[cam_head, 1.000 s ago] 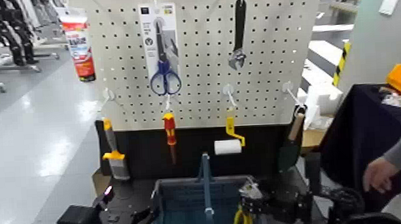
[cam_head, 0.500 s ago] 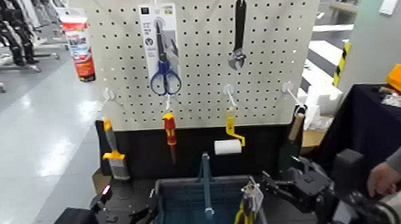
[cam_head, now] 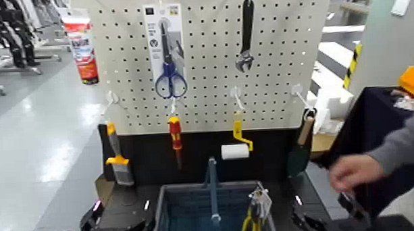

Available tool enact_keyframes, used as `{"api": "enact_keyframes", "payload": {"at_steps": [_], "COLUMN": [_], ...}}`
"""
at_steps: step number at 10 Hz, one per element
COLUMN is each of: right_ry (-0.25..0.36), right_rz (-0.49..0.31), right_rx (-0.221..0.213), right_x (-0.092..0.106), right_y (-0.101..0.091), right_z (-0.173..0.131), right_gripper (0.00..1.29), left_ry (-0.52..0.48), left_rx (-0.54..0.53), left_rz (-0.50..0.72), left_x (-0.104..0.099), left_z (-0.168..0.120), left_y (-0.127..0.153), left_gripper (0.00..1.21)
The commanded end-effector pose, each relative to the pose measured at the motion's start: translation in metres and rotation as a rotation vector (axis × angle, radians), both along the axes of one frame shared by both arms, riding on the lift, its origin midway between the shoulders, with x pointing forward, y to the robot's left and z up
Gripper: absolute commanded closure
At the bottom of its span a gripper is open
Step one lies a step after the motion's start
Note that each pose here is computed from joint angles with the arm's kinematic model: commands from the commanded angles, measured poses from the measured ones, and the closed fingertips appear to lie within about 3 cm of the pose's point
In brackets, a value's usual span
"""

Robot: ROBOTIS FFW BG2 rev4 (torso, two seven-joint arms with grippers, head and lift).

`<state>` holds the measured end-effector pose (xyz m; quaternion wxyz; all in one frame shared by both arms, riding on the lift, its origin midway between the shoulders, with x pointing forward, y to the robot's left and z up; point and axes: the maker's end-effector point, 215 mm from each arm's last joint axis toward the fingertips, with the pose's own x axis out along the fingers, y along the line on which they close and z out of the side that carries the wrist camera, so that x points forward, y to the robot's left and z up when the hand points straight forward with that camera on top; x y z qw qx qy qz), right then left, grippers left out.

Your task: Put the yellow pliers into the crate.

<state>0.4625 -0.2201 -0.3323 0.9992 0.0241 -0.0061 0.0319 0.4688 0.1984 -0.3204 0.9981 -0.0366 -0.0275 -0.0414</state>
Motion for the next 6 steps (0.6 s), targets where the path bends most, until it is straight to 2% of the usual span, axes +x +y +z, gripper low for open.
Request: {"api": "enact_keyframes", "payload": {"at_steps": [1,3,6], "right_ry": [0.056,0.058,0.052], "right_rz": [-0.005,-0.022,-0.019], "right_rx": [-0.024,-0.017,-0.021], "right_x": [-0.027,-0.040,-0.041], "right_y": [0.016,0.024,0.025], "right_z": [-0.019,-0.022,-0.022], "right_gripper": [0.15,0.15,0.15], "left_ry": [0.022,0.037,0.039], "left_rx": [-0.003,-0.010,-0.008], "left_rz": [0.008,0.022,0.021], "left_x": [-0.015,-0.022,-0.022], "left_z": [-0.011,-0.017,-0.017], "left_y": [-0.001,-0.001,-0.001], "left_gripper": [0.12,0.12,0.12]}}
